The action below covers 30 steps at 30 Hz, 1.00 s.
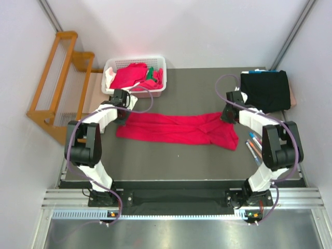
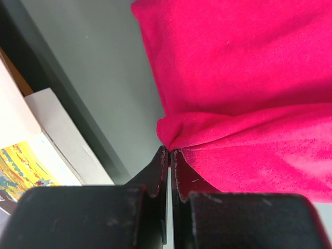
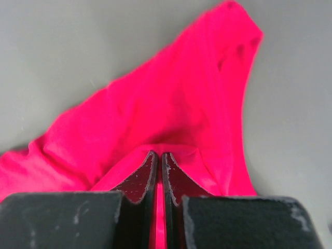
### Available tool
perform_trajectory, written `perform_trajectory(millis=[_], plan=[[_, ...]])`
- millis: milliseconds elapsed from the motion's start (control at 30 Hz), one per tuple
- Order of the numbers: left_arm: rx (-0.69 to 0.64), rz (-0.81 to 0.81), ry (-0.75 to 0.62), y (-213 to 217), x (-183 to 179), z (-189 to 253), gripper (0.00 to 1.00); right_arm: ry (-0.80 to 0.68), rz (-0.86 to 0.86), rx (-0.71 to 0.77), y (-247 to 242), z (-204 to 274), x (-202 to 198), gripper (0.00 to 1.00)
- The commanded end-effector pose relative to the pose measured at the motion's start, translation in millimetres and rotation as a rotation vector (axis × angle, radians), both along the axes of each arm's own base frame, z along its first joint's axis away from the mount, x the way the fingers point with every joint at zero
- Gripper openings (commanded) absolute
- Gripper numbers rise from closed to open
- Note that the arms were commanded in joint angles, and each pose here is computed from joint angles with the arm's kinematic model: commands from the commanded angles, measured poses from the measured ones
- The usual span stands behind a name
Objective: Fold and stack the t-shirts
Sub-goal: Fold the tshirt
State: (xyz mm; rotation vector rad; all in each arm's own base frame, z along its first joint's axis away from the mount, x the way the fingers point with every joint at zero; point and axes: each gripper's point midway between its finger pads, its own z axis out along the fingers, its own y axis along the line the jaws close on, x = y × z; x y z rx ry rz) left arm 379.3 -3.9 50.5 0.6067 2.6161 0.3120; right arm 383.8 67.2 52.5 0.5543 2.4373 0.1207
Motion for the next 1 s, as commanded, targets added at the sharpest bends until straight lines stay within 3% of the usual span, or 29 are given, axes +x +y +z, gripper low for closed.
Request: perform_trajectory(millis=[0,467,500,533,600,633,667,800,967], plan=[[0.01,0.017,-0.051,-0.3,11.8,-0.1,0.0,-0.113,-0.01,-0.021,-6.1,25.7,42.8,0.0],[0.042,0.037,-0.04,4.5,11.5,-7.6,0.0,-0.067,-0.055,-0.051,-27.0,14.8,53.7,0.0],[0.045,0.04,-0.044,5.3,11.4,-7.0,0.1,-0.05,-0.053,-0.054,-27.2,10.5,50.5,0.09],[0.045,0.042,-0.05,6.0,12.0,-6.3,0.35,-0.043,-0.05,-0.054,-27.1,8.9,49.2,0.13],[0.059,0.056,-0.061,9.2,12.2,-4.0,0.67,-0.03,-0.043,-0.052,-26.4,7.8,45.4,0.22],[0.063,0.061,-0.076,10.1,14.6,-2.0,0.93,-0.03,-0.04,-0.05,-26.0,8.3,44.6,0.28],[0.067,0.063,-0.097,11.1,17.2,4.6,0.99,-0.032,-0.035,-0.05,-25.7,10.0,44.0,0.33],[0.073,0.072,-0.163,13.6,28.2,34.8,0.99,-0.056,-0.021,-0.05,-25.0,26.7,44.5,0.67],[-0.049,0.065,-0.265,-7.2,45.2,105.0,0.99,-0.091,-0.012,-0.048,-23.9,48.3,46.0,0.83]])
